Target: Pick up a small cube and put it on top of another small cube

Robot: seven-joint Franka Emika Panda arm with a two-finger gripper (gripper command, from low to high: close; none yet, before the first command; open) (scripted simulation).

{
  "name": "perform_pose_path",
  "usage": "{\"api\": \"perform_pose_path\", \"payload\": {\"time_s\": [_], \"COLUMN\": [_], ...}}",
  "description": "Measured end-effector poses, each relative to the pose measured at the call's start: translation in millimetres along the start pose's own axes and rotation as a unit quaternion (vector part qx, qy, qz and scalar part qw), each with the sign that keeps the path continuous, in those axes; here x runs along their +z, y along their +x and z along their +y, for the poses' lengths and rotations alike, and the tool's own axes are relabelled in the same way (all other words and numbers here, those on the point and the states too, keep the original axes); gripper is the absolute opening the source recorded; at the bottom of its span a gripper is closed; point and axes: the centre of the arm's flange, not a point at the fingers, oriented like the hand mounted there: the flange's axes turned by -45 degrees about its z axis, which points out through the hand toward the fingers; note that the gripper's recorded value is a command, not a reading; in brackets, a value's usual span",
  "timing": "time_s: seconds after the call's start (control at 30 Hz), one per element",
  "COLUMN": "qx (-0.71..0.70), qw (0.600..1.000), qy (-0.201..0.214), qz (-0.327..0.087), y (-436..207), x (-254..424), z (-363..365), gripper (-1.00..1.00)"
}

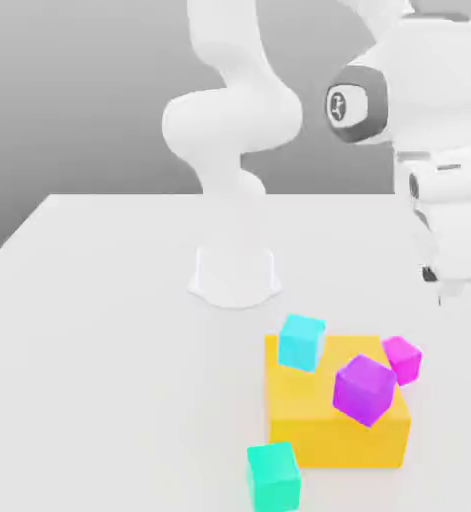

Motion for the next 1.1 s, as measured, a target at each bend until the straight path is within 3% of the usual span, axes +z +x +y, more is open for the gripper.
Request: {"api": "perform_pose_path", "payload": {"time_s": [0.17, 0.4, 0.43, 0.7, 0.9, 0.97, 1.1], "qx": [-0.177, -0.202, -0.202, -0.202, -0.203, -0.194, -0.100], "qw": [0.982, 0.976, 0.976, 0.976, 0.976, 0.979, 0.993], "qy": [0.062, 0.074, 0.074, 0.075, 0.074, 0.054, 0.052], "qz": [-0.025, -0.028, -0.029, -0.029, -0.029, -0.016, -0.024], "y": [13.6, 6.6, 5.4, 5.8, 10.0, 14.8, -24.0], "x": [66.3, 129.6, 137.5, 133.6, 84.5, 60.2, 19.7], "z": [-74.2, -91.5, -93.1, -92.4, -86.1, -63.7, -26.9], "gripper": [0.00, 0.00, -1.00, -1.00, -1.00, -1.00, -1.00]}}
